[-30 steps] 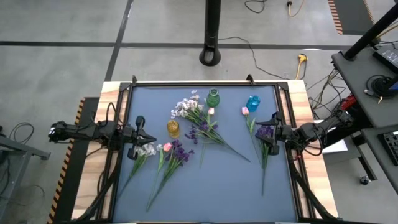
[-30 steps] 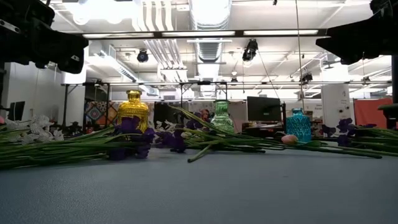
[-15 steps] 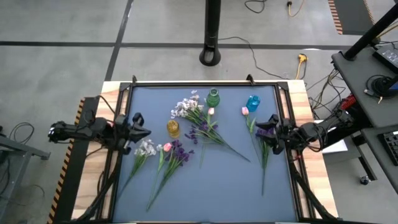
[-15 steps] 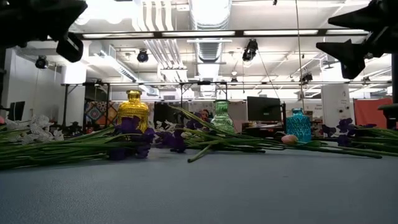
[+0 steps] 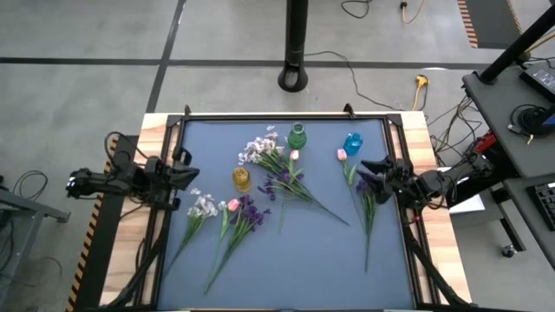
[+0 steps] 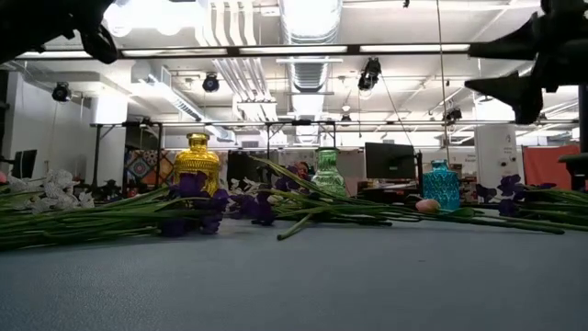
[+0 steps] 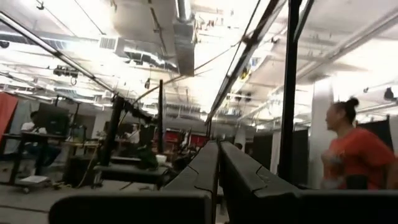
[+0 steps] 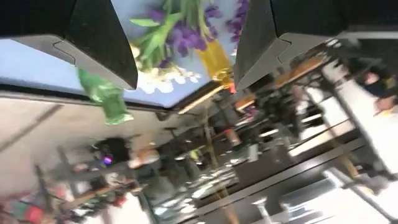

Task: Sort flowers into vase by color
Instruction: Put the middle purple flowers into the green vase

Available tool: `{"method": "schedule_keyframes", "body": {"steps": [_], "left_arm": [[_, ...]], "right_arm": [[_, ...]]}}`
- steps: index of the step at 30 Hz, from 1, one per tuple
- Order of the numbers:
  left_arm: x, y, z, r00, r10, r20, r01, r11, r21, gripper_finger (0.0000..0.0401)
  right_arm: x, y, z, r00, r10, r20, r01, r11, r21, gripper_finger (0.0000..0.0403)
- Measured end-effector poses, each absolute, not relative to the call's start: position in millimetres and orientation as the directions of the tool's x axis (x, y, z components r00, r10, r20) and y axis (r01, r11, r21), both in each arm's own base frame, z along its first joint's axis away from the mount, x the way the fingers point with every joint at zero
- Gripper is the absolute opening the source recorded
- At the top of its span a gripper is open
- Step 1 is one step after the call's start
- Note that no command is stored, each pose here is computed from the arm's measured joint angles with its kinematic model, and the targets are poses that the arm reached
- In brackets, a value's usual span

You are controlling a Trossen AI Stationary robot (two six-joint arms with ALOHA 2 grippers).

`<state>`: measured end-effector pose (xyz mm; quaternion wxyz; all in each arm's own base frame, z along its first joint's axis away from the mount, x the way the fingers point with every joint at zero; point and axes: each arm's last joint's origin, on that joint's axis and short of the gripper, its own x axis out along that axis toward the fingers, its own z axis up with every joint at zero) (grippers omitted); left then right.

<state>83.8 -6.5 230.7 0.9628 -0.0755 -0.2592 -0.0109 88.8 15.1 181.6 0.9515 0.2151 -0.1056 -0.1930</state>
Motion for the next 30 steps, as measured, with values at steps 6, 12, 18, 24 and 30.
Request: {"method": "schedule_keyframes", "body": {"steps": [6,12,18,24,30], "left_arm": [[89.4,-4.3,228.2,0.88,0.117,0.461,-0.016,0.976,-0.218,0.0],[97.3,-3.6,232.2,0.858,0.171,0.484,-0.08,0.976,-0.202,0.0],[108.5,-3.2,232.5,0.858,0.232,0.458,-0.218,0.972,-0.084,0.0],[127.0,1.1,231.5,0.868,0.453,0.204,-0.444,0.891,-0.092,0.0],[145.1,-0.7,236.9,0.872,0.464,-0.154,-0.465,0.885,0.03,0.0005]], "right_arm": [[93.0,18.1,181.9,0.928,-0.352,0.119,0.27,0.858,0.437,0.0254],[103.7,22.8,176.8,0.936,-0.347,0.065,0.296,0.872,0.391,0.0234],[126.7,32.0,177.6,0.925,-0.373,-0.076,0.379,0.888,0.26,0.0234],[151.6,42.1,192.6,0.893,-0.409,-0.186,0.436,0.89,0.136,0.0259],[175.0,50.8,208.5,0.802,-0.491,-0.341,0.513,0.858,-0.031,0.03]]}}
